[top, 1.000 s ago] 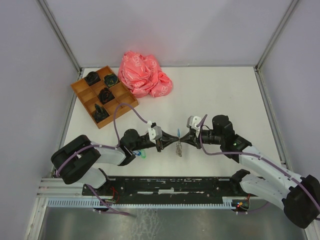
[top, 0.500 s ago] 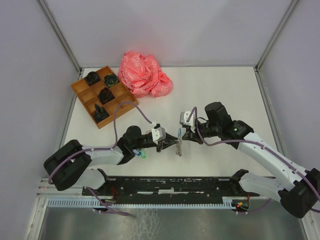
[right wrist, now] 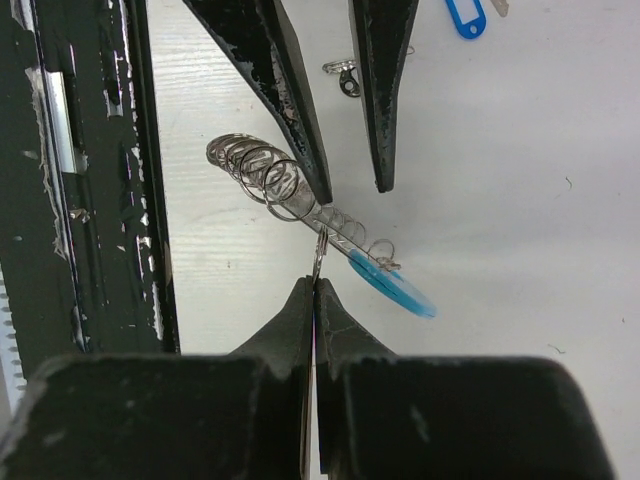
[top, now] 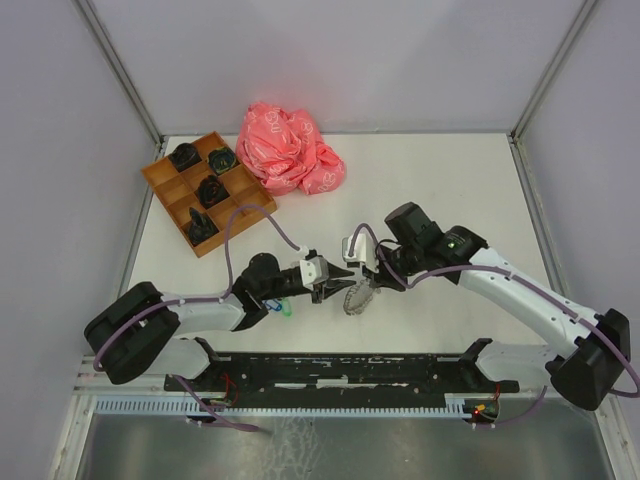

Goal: Put the keys on the keyring

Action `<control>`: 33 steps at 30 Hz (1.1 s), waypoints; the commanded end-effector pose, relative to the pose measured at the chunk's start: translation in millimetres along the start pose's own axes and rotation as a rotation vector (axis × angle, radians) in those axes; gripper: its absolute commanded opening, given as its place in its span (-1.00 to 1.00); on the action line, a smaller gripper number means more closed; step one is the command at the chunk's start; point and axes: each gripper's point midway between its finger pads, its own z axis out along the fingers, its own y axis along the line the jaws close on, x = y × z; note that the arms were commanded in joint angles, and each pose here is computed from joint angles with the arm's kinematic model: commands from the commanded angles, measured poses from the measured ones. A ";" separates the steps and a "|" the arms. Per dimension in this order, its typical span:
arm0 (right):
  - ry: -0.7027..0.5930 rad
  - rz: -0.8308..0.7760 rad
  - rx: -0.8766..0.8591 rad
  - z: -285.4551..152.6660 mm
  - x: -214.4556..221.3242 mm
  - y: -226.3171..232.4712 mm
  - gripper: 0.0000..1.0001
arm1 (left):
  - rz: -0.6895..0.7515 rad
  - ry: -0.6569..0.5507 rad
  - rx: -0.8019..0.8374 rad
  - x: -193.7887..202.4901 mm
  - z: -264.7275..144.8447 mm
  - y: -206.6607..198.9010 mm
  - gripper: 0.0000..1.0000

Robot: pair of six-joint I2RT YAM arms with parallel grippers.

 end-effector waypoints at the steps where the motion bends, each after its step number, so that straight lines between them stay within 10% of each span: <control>1: -0.021 -0.055 0.027 -5.7 -15.9 -9.7 -0.99 | 0.107 -0.115 0.042 -29.3 4.0 -3.0 -0.38; 18: -0.031 -0.077 0.014 0.8 -19.9 -12.0 -0.99 | 0.096 -0.094 0.148 -20.6 19.2 -15.1 -0.40; 27: -0.058 -0.094 0.018 1.5 -21.4 -10.2 -0.99 | 0.079 -0.078 0.140 -16.7 22.8 -11.8 -0.85; 33: -0.110 -0.090 0.117 -5.4 -19.0 -14.8 -0.60 | 0.087 -0.097 0.056 -18.6 14.8 -3.6 -0.95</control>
